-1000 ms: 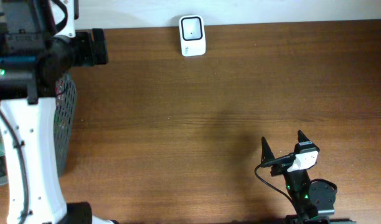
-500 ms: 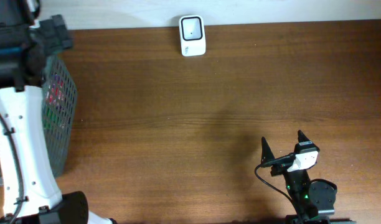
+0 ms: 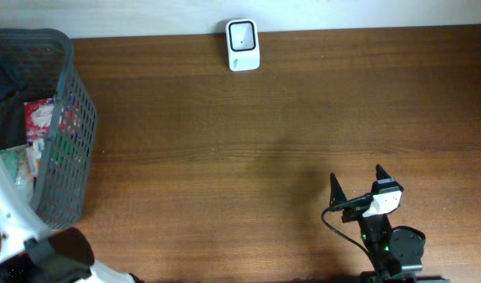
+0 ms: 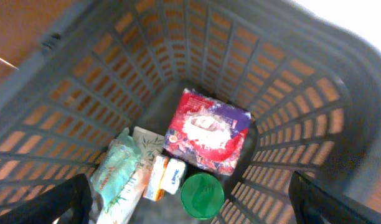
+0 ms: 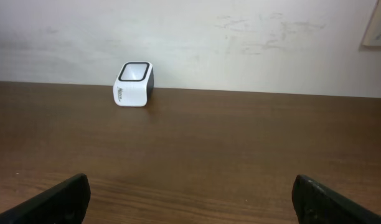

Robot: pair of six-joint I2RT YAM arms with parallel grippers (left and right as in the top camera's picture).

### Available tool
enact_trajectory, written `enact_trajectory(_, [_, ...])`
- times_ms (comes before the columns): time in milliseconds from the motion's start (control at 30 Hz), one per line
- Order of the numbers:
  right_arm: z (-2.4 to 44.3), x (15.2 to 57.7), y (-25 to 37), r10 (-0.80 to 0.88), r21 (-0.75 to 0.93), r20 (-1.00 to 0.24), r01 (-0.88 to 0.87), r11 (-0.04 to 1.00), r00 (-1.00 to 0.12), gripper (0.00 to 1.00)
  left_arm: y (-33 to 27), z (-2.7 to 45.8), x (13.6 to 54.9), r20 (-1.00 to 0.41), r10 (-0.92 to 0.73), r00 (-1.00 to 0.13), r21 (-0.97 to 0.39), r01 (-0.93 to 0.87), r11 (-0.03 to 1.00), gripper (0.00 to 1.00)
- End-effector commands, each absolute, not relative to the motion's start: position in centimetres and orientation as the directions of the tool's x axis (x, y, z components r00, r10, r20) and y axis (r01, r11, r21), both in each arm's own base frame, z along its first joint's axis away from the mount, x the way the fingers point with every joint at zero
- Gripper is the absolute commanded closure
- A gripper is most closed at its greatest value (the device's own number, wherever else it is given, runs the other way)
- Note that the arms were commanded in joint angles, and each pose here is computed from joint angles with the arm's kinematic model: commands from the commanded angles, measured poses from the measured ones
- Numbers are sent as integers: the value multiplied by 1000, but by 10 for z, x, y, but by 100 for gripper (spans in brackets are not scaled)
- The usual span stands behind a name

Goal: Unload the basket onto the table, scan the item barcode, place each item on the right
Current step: 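Reach into the basket and grasp the purple-red wrapped package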

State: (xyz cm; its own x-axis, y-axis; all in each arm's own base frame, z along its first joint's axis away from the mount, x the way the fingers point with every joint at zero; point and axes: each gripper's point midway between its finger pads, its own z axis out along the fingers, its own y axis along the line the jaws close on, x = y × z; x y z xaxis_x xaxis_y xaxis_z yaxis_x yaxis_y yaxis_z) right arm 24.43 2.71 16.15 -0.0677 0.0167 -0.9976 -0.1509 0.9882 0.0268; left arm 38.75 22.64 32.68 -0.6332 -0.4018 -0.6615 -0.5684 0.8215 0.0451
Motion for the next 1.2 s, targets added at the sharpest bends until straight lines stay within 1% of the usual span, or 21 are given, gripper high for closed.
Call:
enact_trajectory(0, [158, 244, 27, 11, 22, -997, -151, 988, -71, 1, 234, 284, 407, -586, -462, -665, -15, -561, 827, 21])
enact_trajectory(33, [158, 244, 27, 11, 22, -997, -151, 988, -71, 2, 234, 273, 411, -561, -480, -675, -53, -549, 834, 28])
enact_trajectory(100, [158, 244, 27, 11, 22, -997, -151, 988, -71, 1, 241, 252, 412, -518, -494, -698, -41, -557, 830, 30])
enact_trajectory(167, [158, 244, 27, 11, 22, -997, -151, 988, -71, 1, 246, 232, 403, -453, -505, -734, 12, -572, 820, 34])
enact_trajectory(233, [158, 244, 27, 11, 22, -997, -151, 988, -71, 1, 256, 215, 388, -396, -573, -718, 79, -648, 758, 36])
enact_trajectory(300, [158, 244, 27, 11, 22, -997, -151, 988, -71, 1, 258, 200, 383, -345, -594, -727, 103, -658, 746, 46])
enact_trajectory(333, [158, 244, 27, 11, 22, -997, -151, 988, -71, 1, 256, 192, 380, -314, -599, -736, 110, -655, 747, 47])
enact_trajectory(367, [158, 244, 27, 11, 22, -997, -151, 988, -71, 1, 255, 187, 377, -291, -604, -742, 115, -654, 748, 47])
enact_trajectory(400, [158, 244, 27, 11, 22, -997, -151, 988, -71, 1, 255, 180, 374, -264, -608, -749, 132, -652, 746, 40])
enact_trajectory(433, [158, 244, 27, 11, 22, -997, -151, 988, -71, 1, 257, 173, 372, -245, -610, -754, 150, -651, 744, 41])
enact_trajectory(467, [158, 244, 27, 11, 22, -997, -151, 988, -71, 1, 258, 164, 371, -221, -615, -757, 156, -650, 744, 45])
enact_trajectory(500, [158, 244, 27, 11, 22, -997, -151, 988, -71, 1, 258, 156, 371, -198, -620, -759, 149, -649, 746, 46])
enact_trajectory(633, [158, 244, 27, 11, 22, -997, -151, 988, -71, 1, 261, 134, 366, -133, -639, -757, 146, -653, 743, 44])
enact_trajectory(700, [158, 244, 27, 11, 22, -997, -151, 988, -71, 1, 258, 125, 366, -99, -650, -754, 97, -657, 747, 42])
enact_trajectory(867, [158, 244, 27, 11, 22, -997, -151, 988, -71, 1, 257, 120, 365, -78, -632, -771, 29, -636, 771, 42])
enact_trajectory(933, [158, 244, 27, 11, 22, -997, -151, 988, -71, 1, 257, 117, 364, -66, -633, -771, 36, -636, 771, 43])
enact_trajectory(1100, [158, 244, 27, 11, 22, -997, -151, 988, -71, 1, 255, 85, 361, 18, -628, -778, 43, -627, 778, 47])
enact_trajectory(1167, [158, 244, 27, 11, 22, -997, -151, 988, -71, 1, 258, 79, 361, 26, -629, -777, 54, -627, 777, 48])
